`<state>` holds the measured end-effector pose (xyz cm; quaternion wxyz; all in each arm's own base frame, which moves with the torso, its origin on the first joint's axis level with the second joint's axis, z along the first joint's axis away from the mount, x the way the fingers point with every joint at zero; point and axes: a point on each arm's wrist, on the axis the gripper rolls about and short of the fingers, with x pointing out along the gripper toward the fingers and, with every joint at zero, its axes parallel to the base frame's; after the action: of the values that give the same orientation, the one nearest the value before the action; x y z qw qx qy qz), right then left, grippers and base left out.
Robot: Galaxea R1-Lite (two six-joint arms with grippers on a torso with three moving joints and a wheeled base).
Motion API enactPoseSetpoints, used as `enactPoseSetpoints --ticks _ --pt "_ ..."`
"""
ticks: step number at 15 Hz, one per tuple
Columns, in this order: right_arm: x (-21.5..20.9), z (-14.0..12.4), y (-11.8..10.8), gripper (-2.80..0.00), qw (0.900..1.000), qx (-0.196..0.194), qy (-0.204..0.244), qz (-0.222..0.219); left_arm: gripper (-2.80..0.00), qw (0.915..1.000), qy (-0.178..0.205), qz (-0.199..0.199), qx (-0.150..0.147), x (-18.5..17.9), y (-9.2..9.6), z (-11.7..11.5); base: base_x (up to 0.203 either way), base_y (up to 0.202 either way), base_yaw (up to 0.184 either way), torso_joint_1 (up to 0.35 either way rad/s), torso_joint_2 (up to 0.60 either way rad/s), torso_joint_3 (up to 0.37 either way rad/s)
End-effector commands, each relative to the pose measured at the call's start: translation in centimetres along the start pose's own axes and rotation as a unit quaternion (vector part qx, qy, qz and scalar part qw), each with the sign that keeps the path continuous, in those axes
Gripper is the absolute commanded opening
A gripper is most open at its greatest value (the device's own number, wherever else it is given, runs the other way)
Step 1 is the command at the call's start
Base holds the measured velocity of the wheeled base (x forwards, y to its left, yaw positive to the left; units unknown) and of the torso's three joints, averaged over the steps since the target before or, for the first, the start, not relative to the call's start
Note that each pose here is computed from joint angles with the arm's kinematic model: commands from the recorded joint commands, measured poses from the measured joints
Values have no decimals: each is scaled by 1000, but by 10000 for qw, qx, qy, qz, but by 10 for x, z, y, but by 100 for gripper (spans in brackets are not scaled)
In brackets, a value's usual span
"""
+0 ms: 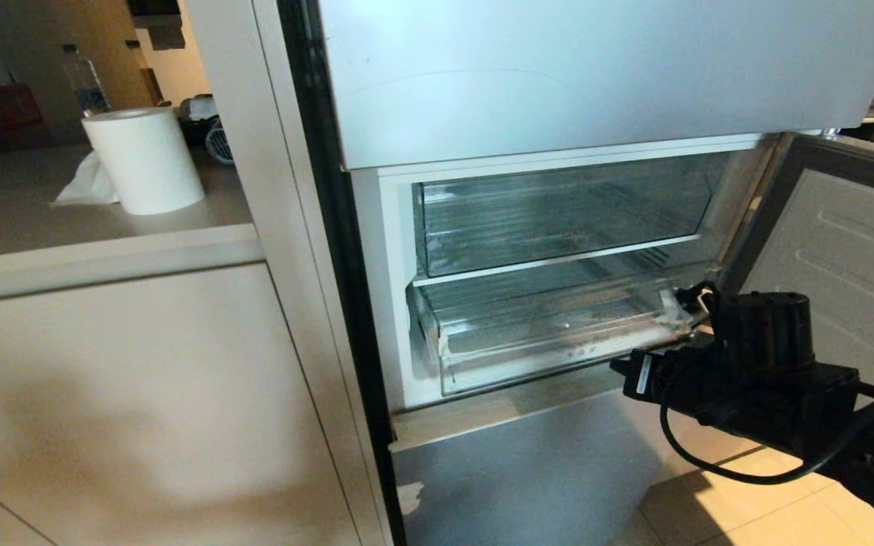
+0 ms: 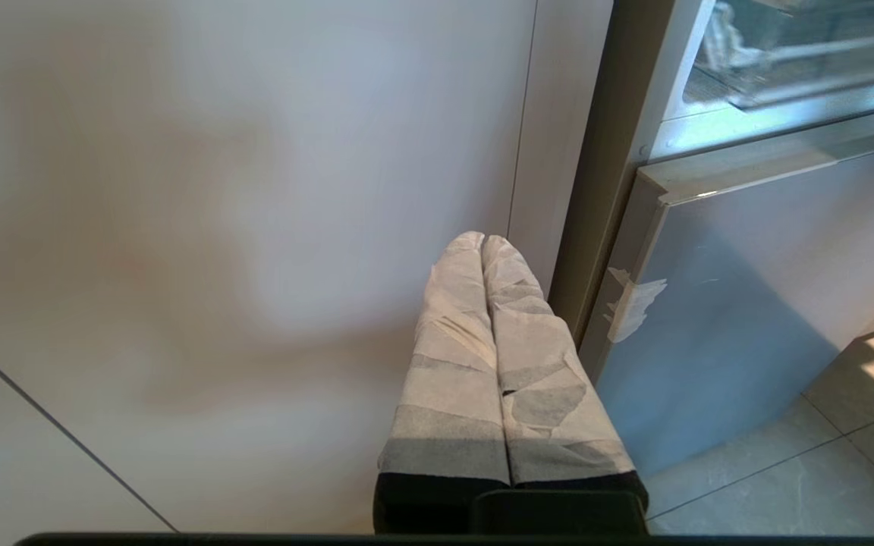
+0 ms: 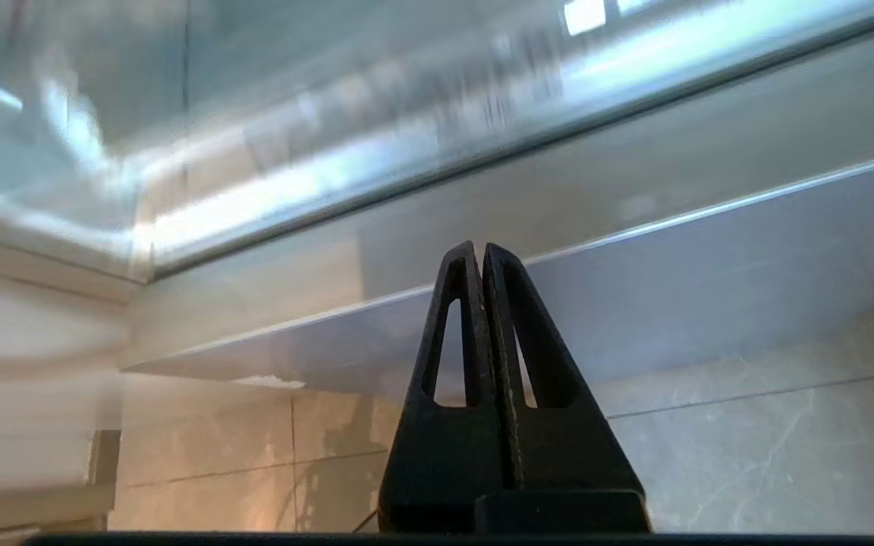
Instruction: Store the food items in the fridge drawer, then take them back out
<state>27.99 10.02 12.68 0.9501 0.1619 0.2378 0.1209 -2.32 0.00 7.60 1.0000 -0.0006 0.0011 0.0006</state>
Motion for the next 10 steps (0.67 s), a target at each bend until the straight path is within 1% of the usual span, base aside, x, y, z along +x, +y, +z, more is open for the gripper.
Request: enactPoseSetpoints --ticks 1,3,5,10 --pt "0 2 1 -280 10000 19 -46 35 -280 10000 -3 1 -1 0 0 0 0 0 0 0 0 0" --pt "8 2 2 -280 10000 36 -37 30 -280 10000 -3 1 -1 0 0 0 0 0 0 0 0 0" --pt "4 1 4 -280 10000 20 -47 69 -280 10000 -3 1 -1 0 0 0 0 0 0 0 0 0" --pt "-26 10 8 -280 9992 -18 -332 211 -280 10000 -3 1 -1 0 0 0 0 0 0 0 0 0"
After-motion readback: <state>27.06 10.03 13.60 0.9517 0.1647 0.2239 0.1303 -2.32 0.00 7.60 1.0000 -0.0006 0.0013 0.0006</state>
